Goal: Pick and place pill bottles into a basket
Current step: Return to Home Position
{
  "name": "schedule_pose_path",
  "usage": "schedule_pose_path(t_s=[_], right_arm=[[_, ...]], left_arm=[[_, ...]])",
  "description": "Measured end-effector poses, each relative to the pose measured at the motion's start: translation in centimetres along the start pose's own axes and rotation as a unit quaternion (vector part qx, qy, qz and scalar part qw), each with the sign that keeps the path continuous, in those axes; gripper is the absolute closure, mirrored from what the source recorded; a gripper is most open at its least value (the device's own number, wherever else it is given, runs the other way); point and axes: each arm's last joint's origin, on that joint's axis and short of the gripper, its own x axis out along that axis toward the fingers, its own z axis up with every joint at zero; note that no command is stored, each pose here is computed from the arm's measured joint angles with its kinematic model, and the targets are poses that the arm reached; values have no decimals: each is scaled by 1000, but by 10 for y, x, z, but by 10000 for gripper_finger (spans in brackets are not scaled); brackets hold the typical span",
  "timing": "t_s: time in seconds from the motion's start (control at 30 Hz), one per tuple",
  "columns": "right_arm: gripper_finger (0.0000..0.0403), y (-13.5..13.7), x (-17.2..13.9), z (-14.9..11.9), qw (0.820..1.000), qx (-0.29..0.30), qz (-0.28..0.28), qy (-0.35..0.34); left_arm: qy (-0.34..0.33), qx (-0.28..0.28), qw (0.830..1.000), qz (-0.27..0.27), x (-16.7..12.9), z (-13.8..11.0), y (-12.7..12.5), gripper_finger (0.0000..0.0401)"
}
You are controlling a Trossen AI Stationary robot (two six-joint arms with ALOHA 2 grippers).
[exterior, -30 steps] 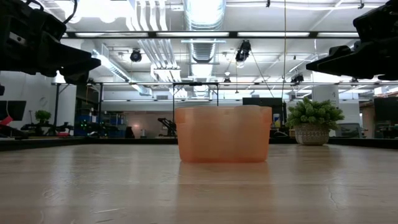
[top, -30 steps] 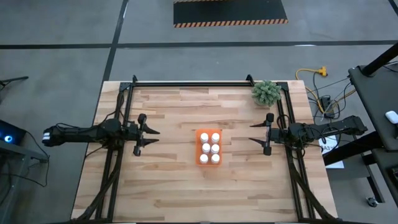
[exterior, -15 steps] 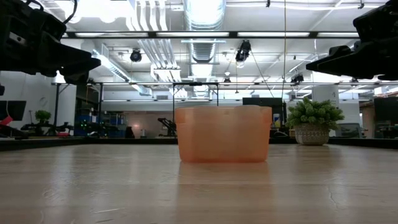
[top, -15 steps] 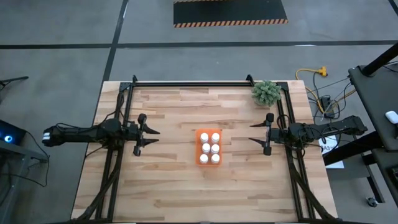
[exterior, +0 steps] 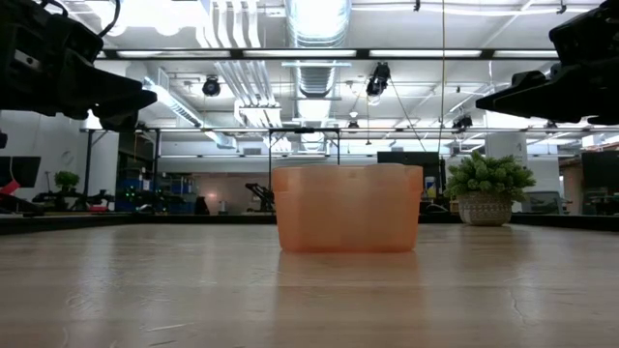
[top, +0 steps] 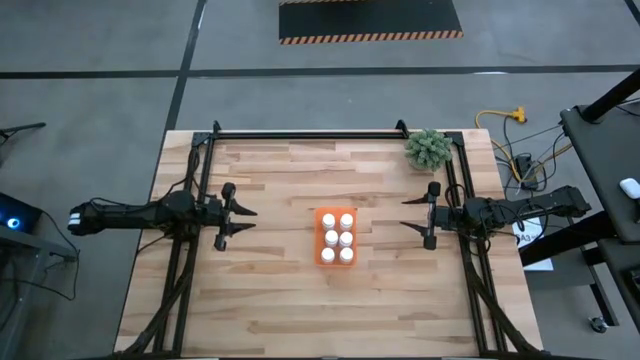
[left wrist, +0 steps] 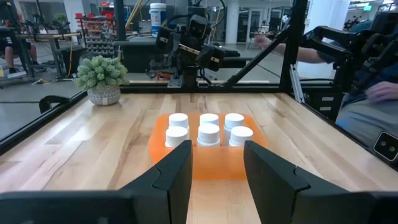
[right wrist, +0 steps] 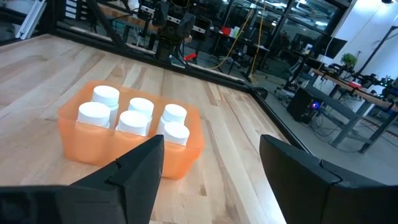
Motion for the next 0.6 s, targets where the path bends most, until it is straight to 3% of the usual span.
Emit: schedule_pose_path(t_s=[0.6], right_arm=[[147, 0, 0, 0, 1000, 0, 0, 0]], left_arm=[[0, 0, 1000, 0, 0, 0, 0, 273]])
